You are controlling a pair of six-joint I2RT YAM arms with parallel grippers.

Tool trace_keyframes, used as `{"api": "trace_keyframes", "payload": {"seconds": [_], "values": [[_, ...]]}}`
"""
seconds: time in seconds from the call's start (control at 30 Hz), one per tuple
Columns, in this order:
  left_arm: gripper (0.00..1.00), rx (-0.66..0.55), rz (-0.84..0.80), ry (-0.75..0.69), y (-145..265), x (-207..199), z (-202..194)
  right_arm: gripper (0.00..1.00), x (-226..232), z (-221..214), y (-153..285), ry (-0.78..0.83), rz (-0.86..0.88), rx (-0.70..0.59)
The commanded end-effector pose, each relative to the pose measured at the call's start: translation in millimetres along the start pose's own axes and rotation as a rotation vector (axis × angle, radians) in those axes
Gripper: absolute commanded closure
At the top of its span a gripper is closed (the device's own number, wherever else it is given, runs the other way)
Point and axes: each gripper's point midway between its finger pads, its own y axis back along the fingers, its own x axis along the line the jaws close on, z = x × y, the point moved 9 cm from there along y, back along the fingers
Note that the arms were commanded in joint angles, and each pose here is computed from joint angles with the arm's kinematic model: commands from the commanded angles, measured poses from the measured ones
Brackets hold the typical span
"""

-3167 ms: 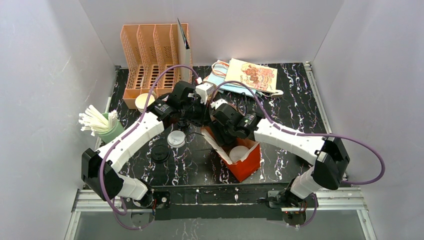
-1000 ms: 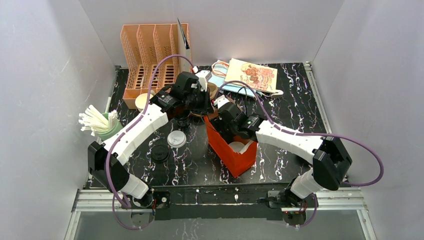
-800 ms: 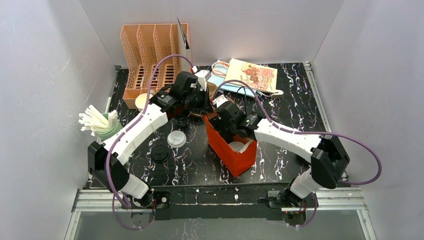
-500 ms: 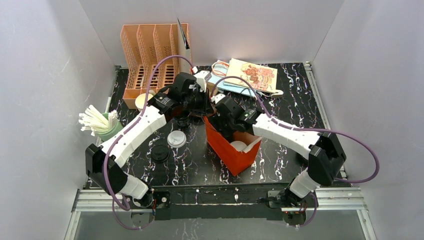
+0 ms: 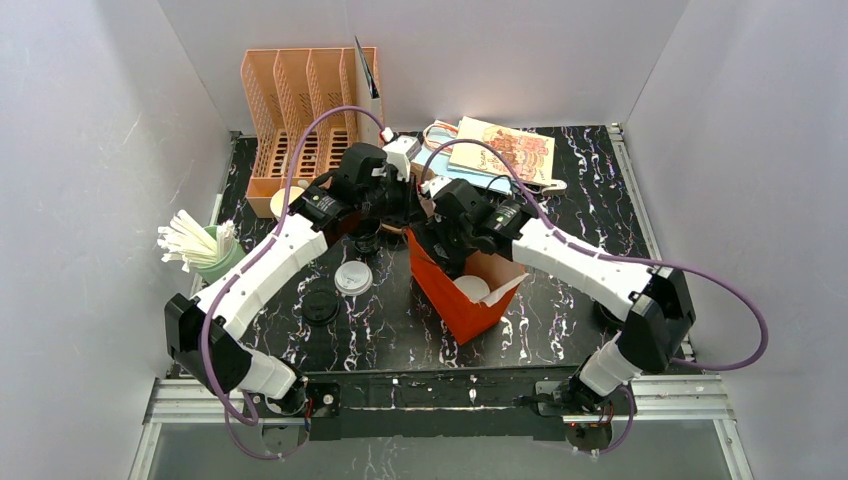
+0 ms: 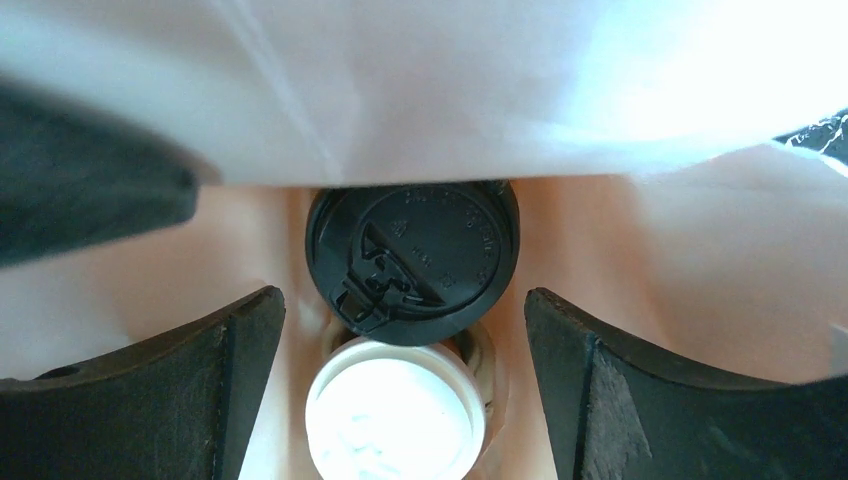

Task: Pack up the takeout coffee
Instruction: Place the coffee cup on the cup tray.

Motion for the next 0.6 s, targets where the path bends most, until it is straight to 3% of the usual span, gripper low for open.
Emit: {"api": "trace_keyframes", "payload": {"seconds": [0.0,0.2,0.57], "values": [[1.00,-0.025,-0.077,-0.060,18,-10,-2,0.03,-2,17,39,-0.015,0.047,-0.171],[1.00,-0.050,-0.113,-0.078,16,-12,-1,0.16,-1,6,61,-0.026,0.107,-0.212],[1.00,-0.030,-0.123,-0.092,5,-10,2,0.18,-4,49,105,-0.009,0.078,-0.375]]}}
